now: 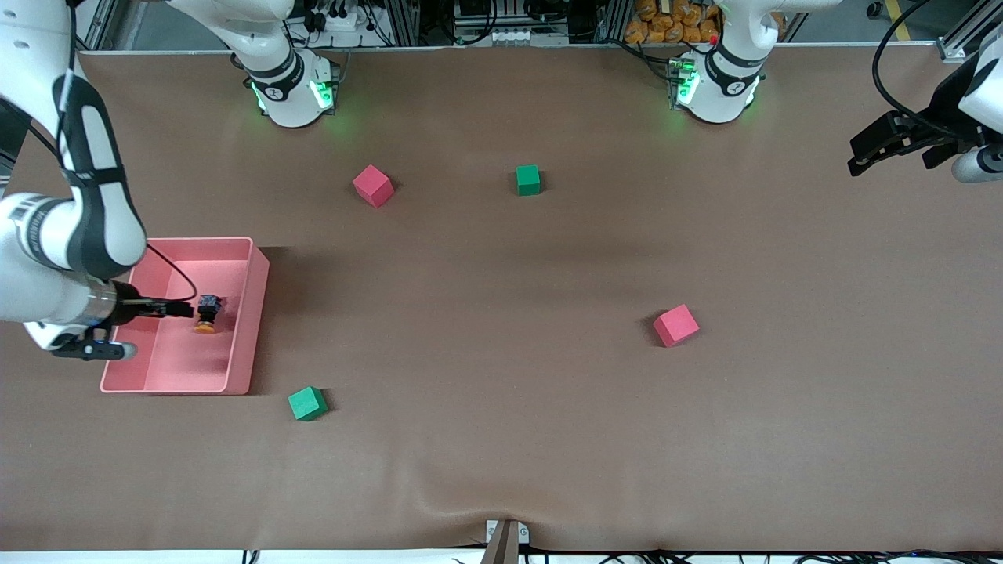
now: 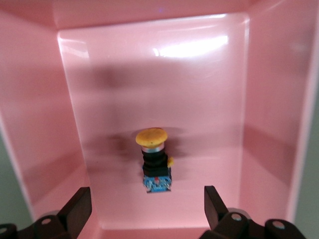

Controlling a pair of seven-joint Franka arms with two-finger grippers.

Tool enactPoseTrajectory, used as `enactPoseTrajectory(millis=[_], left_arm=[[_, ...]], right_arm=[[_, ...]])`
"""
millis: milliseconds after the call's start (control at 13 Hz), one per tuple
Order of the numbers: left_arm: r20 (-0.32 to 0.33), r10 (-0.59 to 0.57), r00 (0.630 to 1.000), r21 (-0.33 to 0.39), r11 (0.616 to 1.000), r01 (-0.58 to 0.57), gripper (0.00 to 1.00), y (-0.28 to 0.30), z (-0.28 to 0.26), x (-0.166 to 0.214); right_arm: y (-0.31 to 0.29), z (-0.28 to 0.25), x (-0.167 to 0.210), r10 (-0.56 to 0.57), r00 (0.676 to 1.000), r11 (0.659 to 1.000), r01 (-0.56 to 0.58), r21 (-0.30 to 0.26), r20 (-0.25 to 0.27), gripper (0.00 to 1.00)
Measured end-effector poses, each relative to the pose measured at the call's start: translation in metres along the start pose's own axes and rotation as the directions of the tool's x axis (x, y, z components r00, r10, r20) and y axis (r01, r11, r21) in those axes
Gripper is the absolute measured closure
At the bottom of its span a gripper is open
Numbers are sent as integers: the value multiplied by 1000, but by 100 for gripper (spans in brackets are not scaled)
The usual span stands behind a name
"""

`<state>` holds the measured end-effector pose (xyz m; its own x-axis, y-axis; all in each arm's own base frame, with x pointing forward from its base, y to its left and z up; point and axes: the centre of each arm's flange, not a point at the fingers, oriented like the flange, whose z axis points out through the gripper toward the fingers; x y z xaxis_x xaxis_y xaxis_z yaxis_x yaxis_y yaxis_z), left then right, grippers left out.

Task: Place and upright button with both arms
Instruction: 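Lower the right gripper into the pink tray and grasp the button, then lift the yellow button out of the pink tray with the right gripper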

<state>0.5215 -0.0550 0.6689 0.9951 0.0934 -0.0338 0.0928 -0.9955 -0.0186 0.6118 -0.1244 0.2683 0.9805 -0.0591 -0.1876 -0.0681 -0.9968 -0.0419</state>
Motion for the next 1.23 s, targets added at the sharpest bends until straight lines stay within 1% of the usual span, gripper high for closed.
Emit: enactPoseTrajectory(millis=[77, 308, 538, 692, 846, 1000, 1077, 1231], left_arm=[[-3, 0, 1000, -1, 1000, 0, 0, 0, 0, 0], [-5, 2, 1000, -1, 1000, -2, 0, 1, 0, 1], [-5, -3, 1000, -1, 1000, 3, 0, -1, 3, 4], [-2, -3, 1000, 0, 1000, 3, 0, -1, 5, 5], [-2, -2, 1000, 0, 1000, 2, 0, -1, 5, 5], [-2, 0, 1000, 0, 1000, 0, 0, 1, 5, 5], [-1, 1, 1000, 0, 1000, -1, 0, 1, 5, 5], [0, 1, 1000, 0, 1000, -1, 0, 1, 6, 5]], right_arm=[[-1, 14, 2, -6, 1000, 1000, 6, 9, 1, 0], [-2, 49, 2, -50, 998, 999, 50, 5, -30, 0], [4, 65, -1, -55, 998, 998, 55, 8, -22, 0], [4, 73, -1, -40, 999, 999, 41, 29, -17, 0], [4, 82, 0, -36, 999, 999, 37, 33, -18, 0], [5, 89, 1, -59, 998, 998, 60, 31, -19, 3], [6, 91, 1, -81, 997, 996, 82, 31, -19, 13], [13, 89, 1, -113, 993, 993, 114, 31, -25, 38]])
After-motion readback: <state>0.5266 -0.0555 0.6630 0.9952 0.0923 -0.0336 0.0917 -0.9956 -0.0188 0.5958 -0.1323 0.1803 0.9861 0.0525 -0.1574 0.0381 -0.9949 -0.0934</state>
